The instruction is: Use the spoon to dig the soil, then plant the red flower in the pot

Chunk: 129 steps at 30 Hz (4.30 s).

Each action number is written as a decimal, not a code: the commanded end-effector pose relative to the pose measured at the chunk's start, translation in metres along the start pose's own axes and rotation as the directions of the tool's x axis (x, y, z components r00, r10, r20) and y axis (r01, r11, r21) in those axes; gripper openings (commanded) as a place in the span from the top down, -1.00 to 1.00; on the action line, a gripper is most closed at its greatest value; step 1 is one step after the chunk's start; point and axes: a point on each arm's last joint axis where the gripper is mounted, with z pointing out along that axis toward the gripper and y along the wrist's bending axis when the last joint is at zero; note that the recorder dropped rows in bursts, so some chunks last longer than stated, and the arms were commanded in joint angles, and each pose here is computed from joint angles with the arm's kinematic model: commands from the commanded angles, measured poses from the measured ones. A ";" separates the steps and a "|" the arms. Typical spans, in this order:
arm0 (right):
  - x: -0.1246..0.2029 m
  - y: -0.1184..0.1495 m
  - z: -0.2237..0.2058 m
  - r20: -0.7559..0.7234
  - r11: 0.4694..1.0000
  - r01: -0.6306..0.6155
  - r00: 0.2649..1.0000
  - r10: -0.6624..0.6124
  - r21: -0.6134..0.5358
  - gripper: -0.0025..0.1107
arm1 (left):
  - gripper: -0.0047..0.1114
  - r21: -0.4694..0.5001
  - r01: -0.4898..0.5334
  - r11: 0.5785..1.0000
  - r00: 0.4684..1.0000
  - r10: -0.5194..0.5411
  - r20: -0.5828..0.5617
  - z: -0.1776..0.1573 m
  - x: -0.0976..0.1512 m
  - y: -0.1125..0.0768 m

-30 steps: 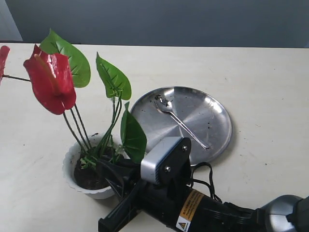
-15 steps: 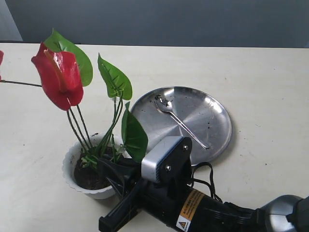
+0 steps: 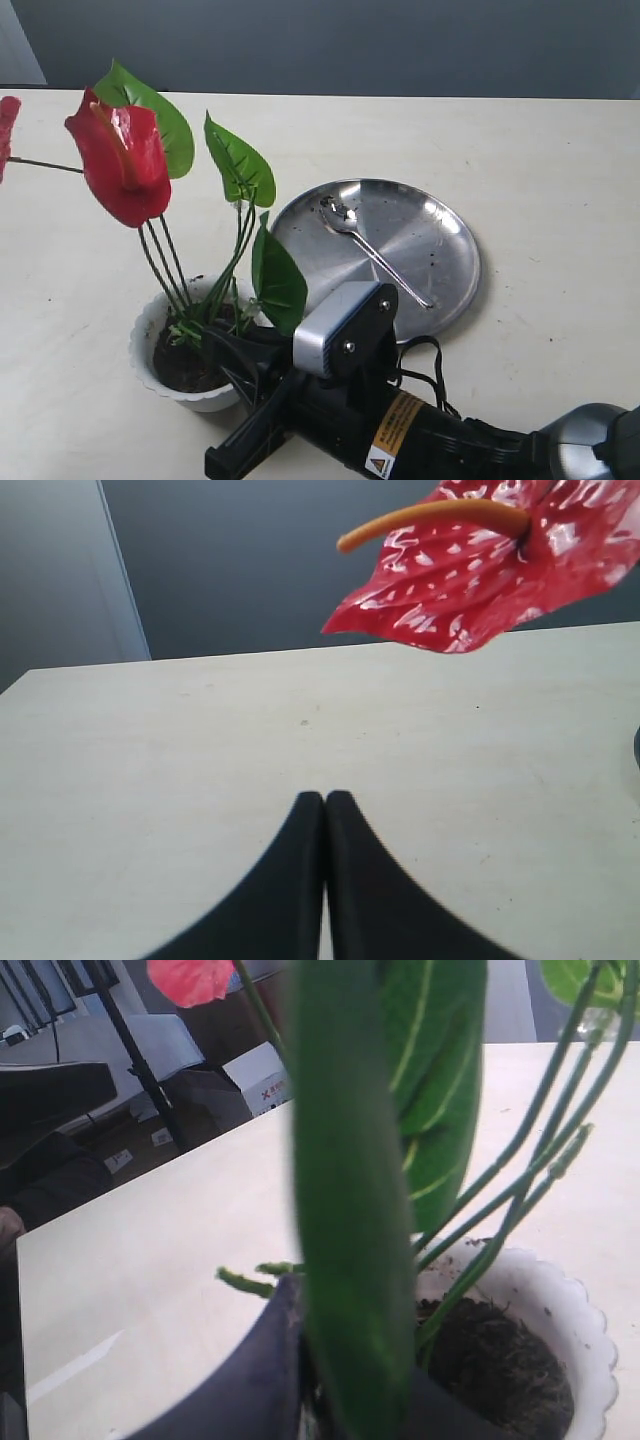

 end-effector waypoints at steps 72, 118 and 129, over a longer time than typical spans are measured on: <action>-0.194 -0.074 -0.191 0.216 0.432 -0.067 0.928 -0.305 0.899 0.97 | 0.91 0.001 0.000 1.000 1.000 0.000 0.003 0.000 0.000 0.000; -0.073 -0.061 -0.240 -0.591 0.039 0.933 0.258 -0.764 0.357 0.97 | 0.91 0.001 0.000 1.000 1.000 0.000 0.003 0.000 0.000 0.000; -0.056 -0.058 -0.235 -0.496 0.382 0.846 0.528 -0.689 0.372 0.97 | 0.91 0.001 0.000 1.000 1.000 0.000 0.003 0.000 0.000 0.000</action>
